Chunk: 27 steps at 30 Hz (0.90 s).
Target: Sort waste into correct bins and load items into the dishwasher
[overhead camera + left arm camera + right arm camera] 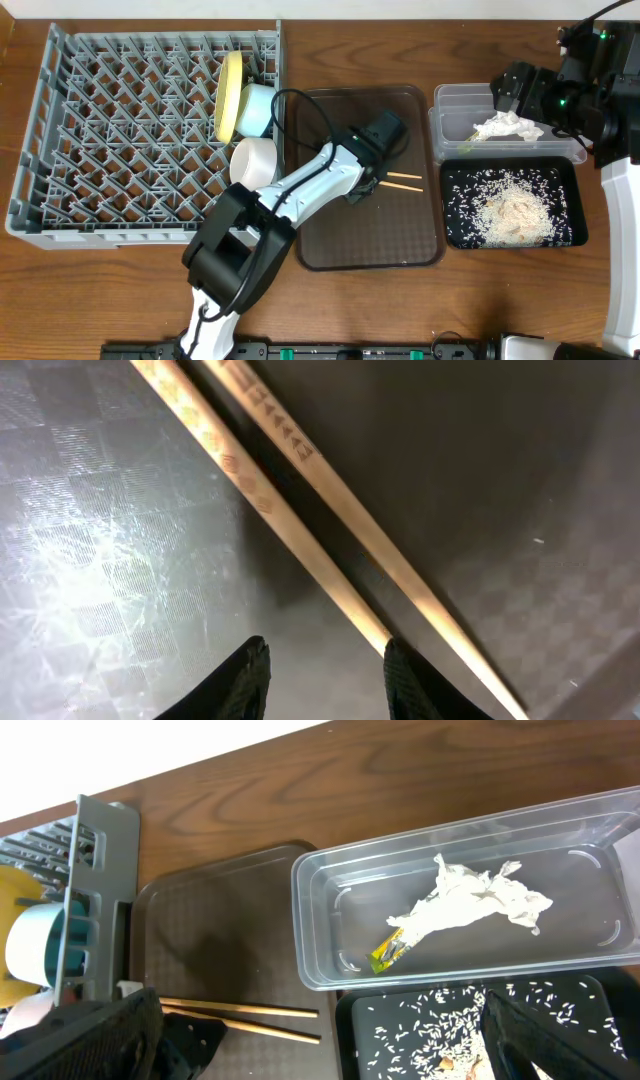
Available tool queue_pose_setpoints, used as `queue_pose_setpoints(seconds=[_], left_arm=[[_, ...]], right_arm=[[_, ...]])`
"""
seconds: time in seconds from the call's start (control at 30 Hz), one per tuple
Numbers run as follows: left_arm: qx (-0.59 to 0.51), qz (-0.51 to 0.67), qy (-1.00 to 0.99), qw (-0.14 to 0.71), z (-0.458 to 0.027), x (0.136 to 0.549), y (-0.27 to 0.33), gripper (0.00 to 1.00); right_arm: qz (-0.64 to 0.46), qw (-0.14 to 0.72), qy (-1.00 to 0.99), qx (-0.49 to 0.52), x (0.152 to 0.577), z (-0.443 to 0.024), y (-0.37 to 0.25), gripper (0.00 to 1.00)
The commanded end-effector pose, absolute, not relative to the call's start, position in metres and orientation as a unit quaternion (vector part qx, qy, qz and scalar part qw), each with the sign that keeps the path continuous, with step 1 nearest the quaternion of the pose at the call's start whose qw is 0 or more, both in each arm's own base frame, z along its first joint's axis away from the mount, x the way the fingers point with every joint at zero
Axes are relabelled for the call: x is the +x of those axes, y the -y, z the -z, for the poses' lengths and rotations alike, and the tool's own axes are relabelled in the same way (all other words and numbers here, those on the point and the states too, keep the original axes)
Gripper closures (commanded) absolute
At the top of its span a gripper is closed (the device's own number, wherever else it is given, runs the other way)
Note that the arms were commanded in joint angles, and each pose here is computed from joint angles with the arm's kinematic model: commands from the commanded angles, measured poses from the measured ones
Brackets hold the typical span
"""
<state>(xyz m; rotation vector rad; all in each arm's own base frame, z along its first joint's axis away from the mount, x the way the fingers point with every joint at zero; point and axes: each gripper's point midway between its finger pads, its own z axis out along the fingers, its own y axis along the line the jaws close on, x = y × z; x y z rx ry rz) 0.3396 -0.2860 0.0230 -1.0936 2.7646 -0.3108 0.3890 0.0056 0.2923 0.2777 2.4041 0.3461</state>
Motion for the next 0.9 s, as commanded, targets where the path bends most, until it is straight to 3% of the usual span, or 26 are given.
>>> queue_pose_setpoints(seconds=[0.0,0.5,0.87], left_arm=[[-0.379,0.076,-0.919,0.072,-0.001,0.338,0.277,0.61],[-0.374,0.074,-0.924,0.025,0.002,0.32,0.281,0.61],[-0.341,0.167,-0.923,0.061,-0.015,0.353,0.314,0.62]], right_arm=[[-0.136,0.34,-0.924,0.112,0.389,-0.292,-0.005,0.01],[-0.136,0.34,-0.924,0.112,0.389,-0.292,-0.005,0.01],[-0.136,0.34,-0.924,0.112,0.389,-0.292,-0.005,0.01]])
